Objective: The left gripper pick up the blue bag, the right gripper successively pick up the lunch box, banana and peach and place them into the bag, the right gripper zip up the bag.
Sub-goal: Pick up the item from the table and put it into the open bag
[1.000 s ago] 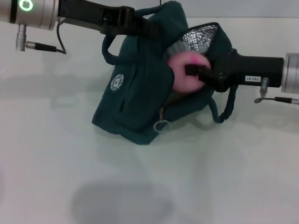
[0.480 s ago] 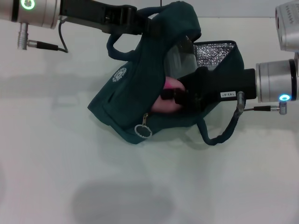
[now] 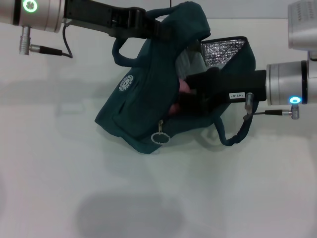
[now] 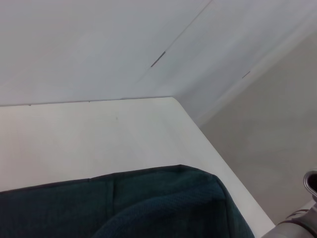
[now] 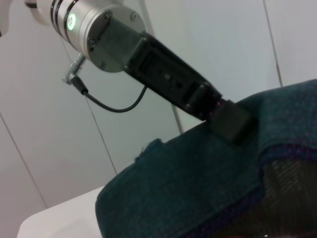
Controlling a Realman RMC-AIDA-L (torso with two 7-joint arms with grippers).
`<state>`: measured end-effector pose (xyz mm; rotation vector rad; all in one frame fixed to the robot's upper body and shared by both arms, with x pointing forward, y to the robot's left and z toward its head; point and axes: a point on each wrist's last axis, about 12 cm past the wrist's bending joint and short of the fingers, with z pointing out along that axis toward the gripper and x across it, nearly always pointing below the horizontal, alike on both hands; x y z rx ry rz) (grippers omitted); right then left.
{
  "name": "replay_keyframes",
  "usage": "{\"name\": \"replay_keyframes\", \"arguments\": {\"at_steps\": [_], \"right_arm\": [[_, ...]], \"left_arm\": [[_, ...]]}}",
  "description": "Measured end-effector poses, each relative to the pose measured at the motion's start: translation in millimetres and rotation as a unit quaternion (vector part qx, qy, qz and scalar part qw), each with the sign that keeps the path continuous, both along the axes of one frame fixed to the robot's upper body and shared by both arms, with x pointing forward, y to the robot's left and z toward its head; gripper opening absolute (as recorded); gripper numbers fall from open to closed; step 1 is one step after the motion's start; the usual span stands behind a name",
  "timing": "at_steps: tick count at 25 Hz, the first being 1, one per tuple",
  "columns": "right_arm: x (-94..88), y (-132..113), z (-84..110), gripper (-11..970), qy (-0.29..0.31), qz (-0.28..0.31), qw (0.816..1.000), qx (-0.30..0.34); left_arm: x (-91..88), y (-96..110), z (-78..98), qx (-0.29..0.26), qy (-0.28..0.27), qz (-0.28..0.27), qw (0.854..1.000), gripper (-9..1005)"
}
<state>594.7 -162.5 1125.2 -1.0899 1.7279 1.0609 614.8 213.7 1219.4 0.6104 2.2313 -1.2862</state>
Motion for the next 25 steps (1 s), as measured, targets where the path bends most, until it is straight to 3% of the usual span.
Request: {"name": "replay_keyframes", "arguments": {"at_steps": [9,12,17,21,25], "right_arm": [[-4.1,-7.8,2.9,396,0.001,0.002,1.0,0.019],[-13.4,-24.2,9.0,498,-0.01,0.002,0.997,0.07],[-34.7,-76.2,23.8,638,-0.059,-0.03,0.984,0.166],[-40.1,-101.4,23.5,637,-0.066,-0.067,0.98,0.173],[-40.6,-108.4,19.9,636,-0.058,-0.075,0.982,0.164]], "left_arm": [[-0.8,1.4,-1.6,0.001,-0.001,0.0,1.0,56],[-0.5,1.5,-2.0,0.003,-0.002,0.001,1.0,56],[-1.1,2.0,-3.9,0.003,0.0,0.002,1.0,57],[-1.7,3.0,-4.9,0.003,0.002,0.003,1.0,57],[-1.4,2.3,-4.0,0.002,0.001,0.002,1.0,58]]}}
